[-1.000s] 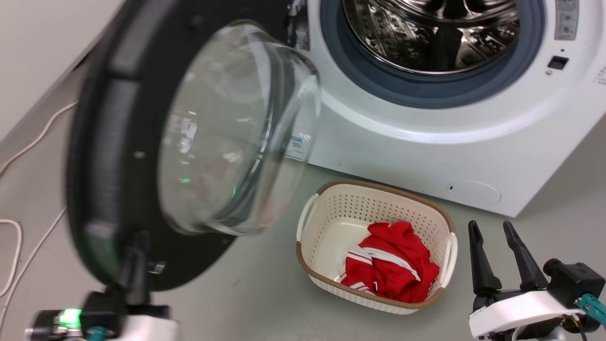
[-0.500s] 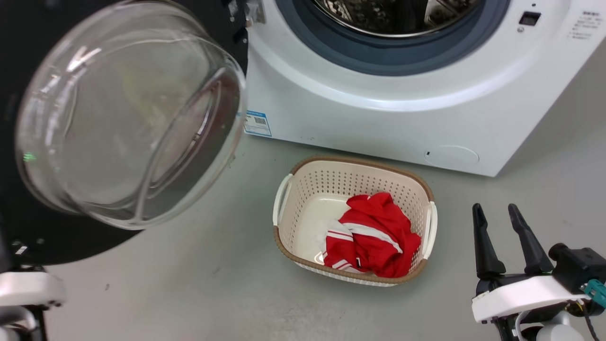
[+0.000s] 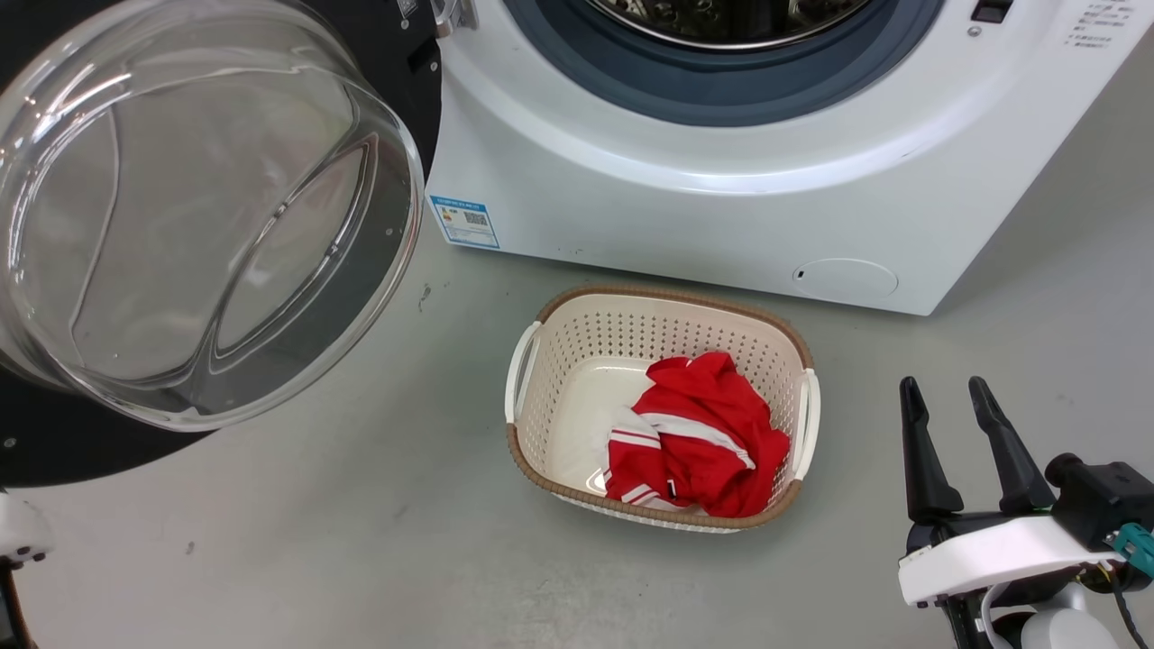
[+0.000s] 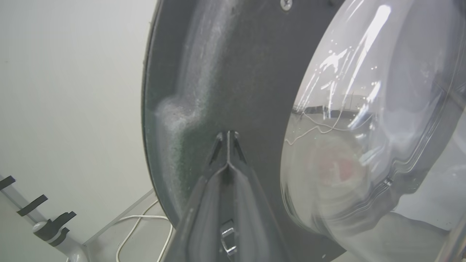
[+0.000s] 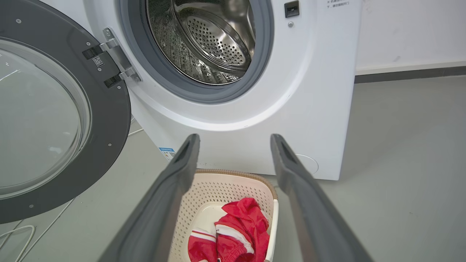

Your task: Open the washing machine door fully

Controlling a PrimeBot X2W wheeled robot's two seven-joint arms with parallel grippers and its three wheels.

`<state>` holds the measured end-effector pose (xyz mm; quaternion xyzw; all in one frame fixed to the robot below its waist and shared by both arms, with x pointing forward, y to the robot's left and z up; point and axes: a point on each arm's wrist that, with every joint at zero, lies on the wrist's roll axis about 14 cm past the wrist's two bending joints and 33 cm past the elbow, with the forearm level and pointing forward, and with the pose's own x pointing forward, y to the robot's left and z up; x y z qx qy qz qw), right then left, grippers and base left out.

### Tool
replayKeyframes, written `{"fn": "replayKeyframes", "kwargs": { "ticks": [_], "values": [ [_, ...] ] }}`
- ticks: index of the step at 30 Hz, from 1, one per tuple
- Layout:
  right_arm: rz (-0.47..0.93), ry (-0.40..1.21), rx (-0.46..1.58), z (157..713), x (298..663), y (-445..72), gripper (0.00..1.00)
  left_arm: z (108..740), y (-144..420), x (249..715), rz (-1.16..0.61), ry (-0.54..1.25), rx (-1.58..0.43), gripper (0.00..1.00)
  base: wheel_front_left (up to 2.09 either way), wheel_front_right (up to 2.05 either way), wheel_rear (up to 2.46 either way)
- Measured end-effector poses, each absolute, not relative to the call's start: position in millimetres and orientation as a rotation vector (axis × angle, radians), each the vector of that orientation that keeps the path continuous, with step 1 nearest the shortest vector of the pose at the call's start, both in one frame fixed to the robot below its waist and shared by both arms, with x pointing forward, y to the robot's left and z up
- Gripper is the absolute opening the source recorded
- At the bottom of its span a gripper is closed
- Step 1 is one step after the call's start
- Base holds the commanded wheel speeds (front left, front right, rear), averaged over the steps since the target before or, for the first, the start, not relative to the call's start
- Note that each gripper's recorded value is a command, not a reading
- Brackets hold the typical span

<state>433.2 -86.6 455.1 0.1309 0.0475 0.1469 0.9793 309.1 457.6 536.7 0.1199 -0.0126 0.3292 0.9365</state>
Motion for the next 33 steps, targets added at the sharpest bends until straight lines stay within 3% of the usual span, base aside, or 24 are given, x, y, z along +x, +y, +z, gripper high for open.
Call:
{"fn": "replayKeyframes", "kwargs": {
  "ticks": [10,13,15,23,33],
  "values": [
    [0.292,0.056,0.264,471,424,-90,1.0,531,426,286,0.658,-0.06,0.194,0.0,0.0,0.0,0.0],
    [0.289,0.039,0.261,477,418,-92,1.0,527,407,278,0.638,-0.078,0.145,0.69,0.0,0.0,0.0],
    [0.286,0.022,0.259,483,415,-94,1.0,523,393,273,0.632,-0.093,0.091,1.0,0.0,0.0,0.0],
    [0.275,-0.012,0.247,496,399,-101,1.0,523,334,280,0.478,-0.126,0.028,1.0,0.0,0.0,0.0],
    [0.243,-0.098,0.187,522,388,-117,1.0,534,250,330,0.175,-0.163,0.048,1.0,0.0,0.0,0.0]
  ]
}}
